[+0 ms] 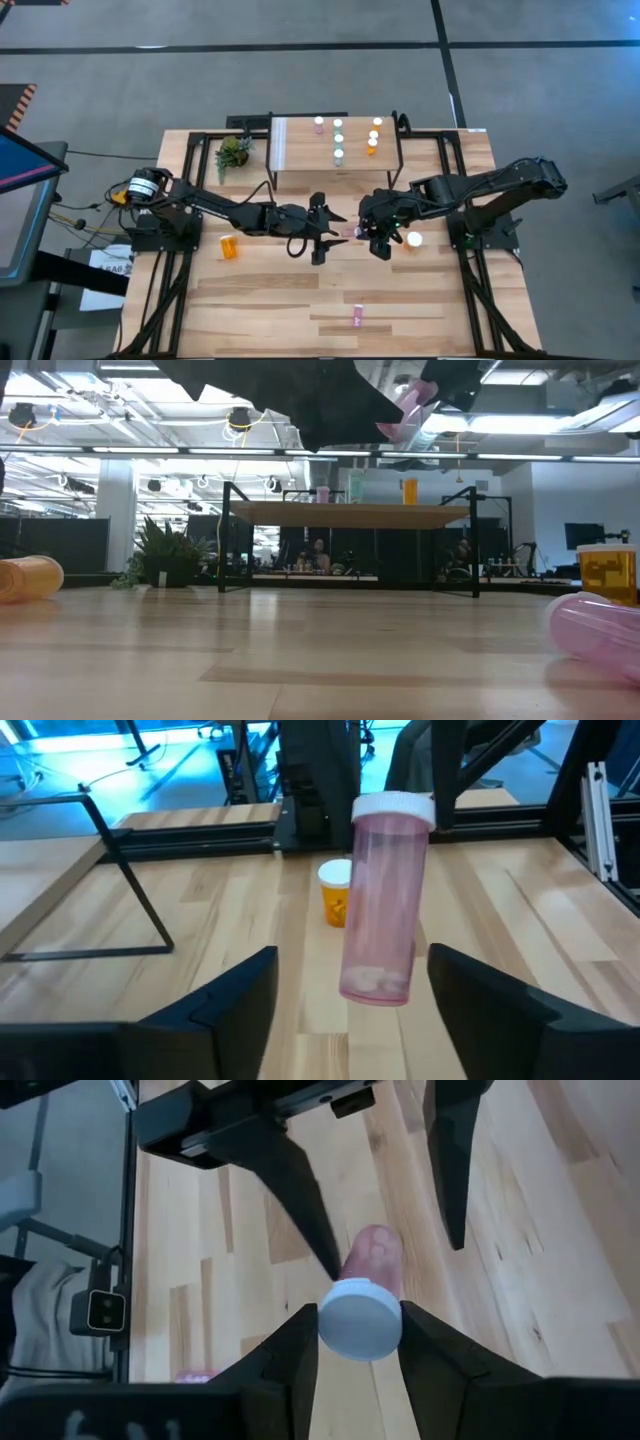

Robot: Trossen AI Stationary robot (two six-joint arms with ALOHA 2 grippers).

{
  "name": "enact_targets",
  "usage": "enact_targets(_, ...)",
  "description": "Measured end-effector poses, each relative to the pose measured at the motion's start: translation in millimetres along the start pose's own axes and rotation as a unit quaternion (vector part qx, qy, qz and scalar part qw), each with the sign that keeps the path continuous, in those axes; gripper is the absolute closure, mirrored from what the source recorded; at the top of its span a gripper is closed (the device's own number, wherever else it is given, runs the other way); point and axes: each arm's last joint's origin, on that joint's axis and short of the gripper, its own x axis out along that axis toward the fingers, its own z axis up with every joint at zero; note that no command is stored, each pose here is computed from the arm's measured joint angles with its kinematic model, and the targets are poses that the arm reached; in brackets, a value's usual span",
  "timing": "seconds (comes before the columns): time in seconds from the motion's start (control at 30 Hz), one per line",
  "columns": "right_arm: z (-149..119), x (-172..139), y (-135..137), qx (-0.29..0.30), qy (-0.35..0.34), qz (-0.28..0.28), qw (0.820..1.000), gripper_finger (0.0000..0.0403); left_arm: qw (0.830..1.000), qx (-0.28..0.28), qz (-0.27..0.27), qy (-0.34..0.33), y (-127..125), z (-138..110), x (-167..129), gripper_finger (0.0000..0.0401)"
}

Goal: Pick and place medicine bottles onto shelf by color
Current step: Put the right pink pill bottle on the shelf aligned with the other pink pill bottle

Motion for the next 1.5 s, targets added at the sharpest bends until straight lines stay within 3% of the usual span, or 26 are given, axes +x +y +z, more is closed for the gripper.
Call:
enact_targets(0.3,0.2,0.0,0.1,-0.001,-0.001,0.0,1.0,0.0256,1.0,0.007,-0.005,0.0,-0.3,0.0,0.1,0.0243)
enact_targets(0.67,0.2,0.0,-0.1,0.01,-0.001,-0.001,1.0,0.0252,1.0,0.008,-0.006,0.0,-0.7,-0.3,0.2,0.0305)
enact_targets(1.0,-1.5,-0.7,1.8,0.01,0.007,0.011,1.0,0.0189,1.0,0.009,-0.006,0.0,-0.7,-0.2,0.3,0.0315)
enact_targets(1.2,-4.4,-20.7,1.5,0.011,0.012,0.018,1.0,0.0159,1.0,0.009,-0.014,-0.01,-0.7,1.3,0.2,0.0315)
enact_targets(1.33,-6.3,-47.7,4.8,-0.011,-0.031,0.014,0.999,0.0161,0.999,0.008,-0.033,-0.033,-1.3,5.8,-0.1,0.0316)
enact_targets(1.5,-14.6,-75.0,14.6,-0.058,-0.101,-0.041,0.992,0.0164,0.996,0.001,-0.062,-0.062,-1.1,11.4,-0.5,0.0316)
